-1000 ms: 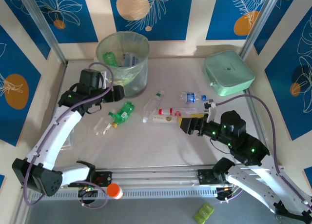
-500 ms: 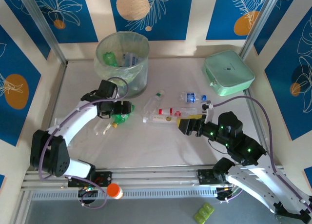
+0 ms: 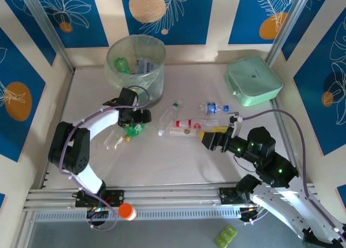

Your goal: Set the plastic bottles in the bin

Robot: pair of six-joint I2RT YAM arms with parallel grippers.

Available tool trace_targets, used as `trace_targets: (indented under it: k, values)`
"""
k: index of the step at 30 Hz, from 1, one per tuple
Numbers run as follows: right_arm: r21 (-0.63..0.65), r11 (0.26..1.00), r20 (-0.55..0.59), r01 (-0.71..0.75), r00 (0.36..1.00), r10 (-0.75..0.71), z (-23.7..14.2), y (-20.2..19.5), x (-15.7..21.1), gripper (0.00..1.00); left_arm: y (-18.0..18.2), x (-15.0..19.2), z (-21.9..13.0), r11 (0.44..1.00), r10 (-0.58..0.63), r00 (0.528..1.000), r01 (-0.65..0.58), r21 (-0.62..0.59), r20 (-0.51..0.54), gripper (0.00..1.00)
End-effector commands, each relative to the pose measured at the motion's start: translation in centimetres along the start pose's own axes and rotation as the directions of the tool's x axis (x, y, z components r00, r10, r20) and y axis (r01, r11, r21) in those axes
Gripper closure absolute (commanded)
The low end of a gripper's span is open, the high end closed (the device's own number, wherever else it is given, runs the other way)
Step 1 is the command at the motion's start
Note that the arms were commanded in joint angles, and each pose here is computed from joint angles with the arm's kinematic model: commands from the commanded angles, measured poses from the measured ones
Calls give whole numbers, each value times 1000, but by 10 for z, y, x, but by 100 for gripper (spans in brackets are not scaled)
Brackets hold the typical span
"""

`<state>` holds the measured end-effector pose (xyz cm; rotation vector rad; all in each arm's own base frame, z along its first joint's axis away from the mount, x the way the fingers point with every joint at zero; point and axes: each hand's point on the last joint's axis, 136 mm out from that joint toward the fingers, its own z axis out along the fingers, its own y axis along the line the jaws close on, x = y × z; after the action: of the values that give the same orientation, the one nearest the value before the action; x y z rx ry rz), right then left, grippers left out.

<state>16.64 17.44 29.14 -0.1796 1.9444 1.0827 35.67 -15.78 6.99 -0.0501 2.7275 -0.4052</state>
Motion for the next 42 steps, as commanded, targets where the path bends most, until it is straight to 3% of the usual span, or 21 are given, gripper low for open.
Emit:
trace_targets:
  k: [1, 10, 14, 18, 23, 30, 33, 36, 42]
  values:
    - [-12, 1000, -9, -1, 1000, 1, -2, 1, 3, 9, -10, 8, 8, 998, -20, 1000, 21, 61, -18, 9]
    - [-23, 999, 3, -28, 1000, 28, 0, -2, -2, 9, -10, 41, 17, 987, -110, 991, 118, 107, -80, 26]
    - [-23, 999, -1, -45, 999, 45, -1, -3, -1, 9, -14, 58, 24, 990, -93, 988, 104, 90, -119, 26]
    - [-21, 998, 2, -52, 999, 52, -2, -4, 1, 9, -13, 65, 22, 992, -94, 989, 103, 76, -115, 35]
    - [-29, 997, 3, -74, 997, 74, 1, -5, 0, 9, -13, 67, 10, 993, -86, 991, 93, 71, -100, 48]
    - [-43, 995, -21, -87, 996, 86, 2, -2, 4, 9, -30, 63, -27, 990, -60, 997, 66, 126, -50, 52]
    - [-38, 995, -42, -88, 995, 86, 8, -2, 4, 9, -47, 57, -57, 981, -25, 1000, 24, 190, 2, 52]
    - [-54, 994, -83, -93, 993, 88, 18, 2, 4, 9, -81, 48, -93, 949, 71, 993, -95, 300, 91, 52]
    - [-94, 991, -177, -90, 982, 72, 41, 23, -2, 8, -156, 53, -166, 771, 321, 897, -434, 466, 303, 51]
